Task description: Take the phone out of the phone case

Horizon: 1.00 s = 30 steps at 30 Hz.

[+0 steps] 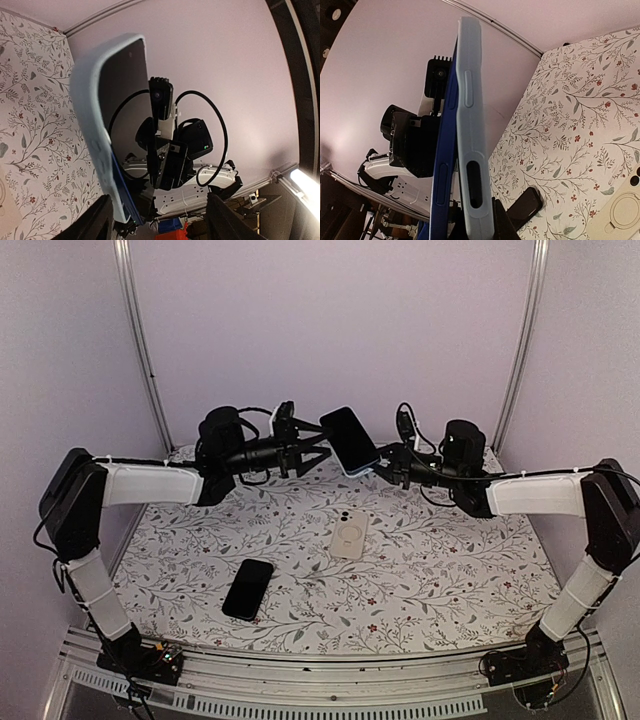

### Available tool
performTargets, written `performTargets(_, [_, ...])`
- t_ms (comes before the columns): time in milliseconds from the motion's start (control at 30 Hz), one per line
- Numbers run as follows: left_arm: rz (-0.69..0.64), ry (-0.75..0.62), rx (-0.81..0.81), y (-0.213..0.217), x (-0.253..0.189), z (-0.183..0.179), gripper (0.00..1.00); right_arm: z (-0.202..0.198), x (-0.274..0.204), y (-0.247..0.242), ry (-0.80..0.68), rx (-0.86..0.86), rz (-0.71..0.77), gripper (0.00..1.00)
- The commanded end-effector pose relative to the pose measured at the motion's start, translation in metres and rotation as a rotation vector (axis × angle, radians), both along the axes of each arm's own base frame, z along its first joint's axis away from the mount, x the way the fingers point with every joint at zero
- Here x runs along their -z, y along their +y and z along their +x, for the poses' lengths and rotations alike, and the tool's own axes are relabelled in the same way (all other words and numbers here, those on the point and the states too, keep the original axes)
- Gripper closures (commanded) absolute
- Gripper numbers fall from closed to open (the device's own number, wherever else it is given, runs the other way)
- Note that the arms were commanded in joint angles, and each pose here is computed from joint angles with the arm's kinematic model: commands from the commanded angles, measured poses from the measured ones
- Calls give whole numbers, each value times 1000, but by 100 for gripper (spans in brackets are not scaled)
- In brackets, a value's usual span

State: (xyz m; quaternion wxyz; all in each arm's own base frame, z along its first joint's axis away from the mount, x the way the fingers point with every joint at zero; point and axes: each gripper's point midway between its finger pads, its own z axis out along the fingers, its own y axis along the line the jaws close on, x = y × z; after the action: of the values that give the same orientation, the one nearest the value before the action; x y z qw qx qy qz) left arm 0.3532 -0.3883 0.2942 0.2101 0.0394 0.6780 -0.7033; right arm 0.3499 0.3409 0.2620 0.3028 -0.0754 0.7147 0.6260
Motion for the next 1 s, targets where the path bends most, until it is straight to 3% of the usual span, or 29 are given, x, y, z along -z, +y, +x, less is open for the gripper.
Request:
performTargets(0, [11,-36,2,9,-5,-10,35,15,-30,-2,-99,46,69,100])
performTargets(333, [-18,-46,82,-10,-13,-38,35,28,-41,6,-138,49,97,100])
performTargets(967, [-39,-44,103,-29,-16,-33,35,24,-59,12,-175,17,129,100])
